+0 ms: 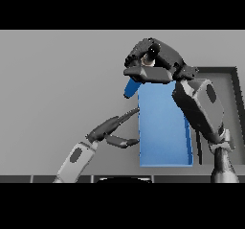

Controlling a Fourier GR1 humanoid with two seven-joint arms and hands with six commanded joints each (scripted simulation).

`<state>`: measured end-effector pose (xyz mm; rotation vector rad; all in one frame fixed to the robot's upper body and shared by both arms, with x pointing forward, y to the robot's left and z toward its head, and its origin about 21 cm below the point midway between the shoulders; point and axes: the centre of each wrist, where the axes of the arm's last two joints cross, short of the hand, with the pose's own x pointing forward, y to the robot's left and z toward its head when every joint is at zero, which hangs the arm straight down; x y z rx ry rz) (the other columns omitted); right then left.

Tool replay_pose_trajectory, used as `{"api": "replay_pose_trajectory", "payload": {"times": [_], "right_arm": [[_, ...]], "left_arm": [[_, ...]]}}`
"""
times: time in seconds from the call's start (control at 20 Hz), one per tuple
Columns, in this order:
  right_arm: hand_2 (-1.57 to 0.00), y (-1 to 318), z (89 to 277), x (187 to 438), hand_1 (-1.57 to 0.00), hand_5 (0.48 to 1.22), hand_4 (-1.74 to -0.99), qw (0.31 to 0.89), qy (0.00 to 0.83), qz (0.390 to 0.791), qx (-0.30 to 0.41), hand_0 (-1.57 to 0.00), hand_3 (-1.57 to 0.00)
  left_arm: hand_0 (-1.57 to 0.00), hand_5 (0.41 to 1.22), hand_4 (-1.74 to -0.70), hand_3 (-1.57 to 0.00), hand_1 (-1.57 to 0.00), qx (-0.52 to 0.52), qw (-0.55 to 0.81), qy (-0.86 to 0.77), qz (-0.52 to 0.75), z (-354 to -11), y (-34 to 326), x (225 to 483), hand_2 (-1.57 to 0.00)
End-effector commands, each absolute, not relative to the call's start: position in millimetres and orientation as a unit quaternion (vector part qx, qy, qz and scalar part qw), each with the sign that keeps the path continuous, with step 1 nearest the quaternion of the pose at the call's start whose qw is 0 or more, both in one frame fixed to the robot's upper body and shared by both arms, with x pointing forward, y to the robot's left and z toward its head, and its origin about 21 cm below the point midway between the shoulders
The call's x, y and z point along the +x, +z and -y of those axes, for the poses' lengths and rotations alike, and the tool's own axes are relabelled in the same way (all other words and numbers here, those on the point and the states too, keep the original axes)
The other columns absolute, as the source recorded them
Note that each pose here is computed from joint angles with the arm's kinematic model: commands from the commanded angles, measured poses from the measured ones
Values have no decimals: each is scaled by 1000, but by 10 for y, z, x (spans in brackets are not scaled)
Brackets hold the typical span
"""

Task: Pick up the blue pipe and place it into the blue bin.

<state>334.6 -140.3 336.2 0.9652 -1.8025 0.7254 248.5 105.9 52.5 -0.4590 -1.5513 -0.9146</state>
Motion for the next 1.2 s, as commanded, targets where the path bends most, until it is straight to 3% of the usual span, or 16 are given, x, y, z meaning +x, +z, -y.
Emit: {"api": "replay_pose_trajectory", "payload": {"times": [0.0,0.25,0.4,0.6,0.65,0.85,0.95,1.05,1.1,1.15], "right_arm": [[-1571,3365,1463,3437,-1571,1221,-1497,480,285,740,376,-1571,-1571],[-1571,3053,1862,3914,-1571,1221,-1498,570,233,734,286,-1571,-1571],[-1571,2610,2128,4073,-1571,1221,-1499,638,199,704,241,-1571,-1571],[-1571,2092,2363,4049,-1571,1221,-1499,717,160,651,190,-1571,-1571],[-1571,2001,2343,4035,-1571,1221,-1499,734,157,636,179,-1571,-1571],[-1571,1598,2543,3869,-1571,1221,-1499,801,118,572,132,-1571,-1571],[-1571,1469,2601,3798,-1571,1221,-1586,831,119,533,109,-1571,-1025],[-1571,1327,2616,3753,-1571,1221,-1642,847,136,506,90,-1571,-681],[-1571,1263,2655,3739,-1571,1221,-1662,857,139,490,79,-1571,-617],[-1571,1192,2665,3727,-1571,1199,-1617,868,138,471,69,-1571,-808]], "left_arm": [[0,487,-899,0,0,-195,600,-391,670,-1093,517,2493,0],[1,482,-886,1,1,-194,602,-394,667,-1136,518,2523,1],[1,482,-878,1,1,-190,602,-393,669,-1132,511,2510,1],[1,483,-870,1,1,-191,598,-393,672,-1143,539,2504,1],[1,481,-868,1,1,-191,600,-394,669,-1152,513,2493,1],[1,479,-877,1,1,-192,601,-393,669,-1115,489,2482,1],[1,475,-880,1,1,-192,598,-394,671,-1140,505,2471,1],[1,479,-883,1,1,-194,597,-397,669,-1105,506,2463,1],[1,481,-885,1,1,-192,599,-393,670,-1104,523,2482,1],[1,483,-886,1,1,-193,600,-395,669,-1089,517,2488,1]]}}
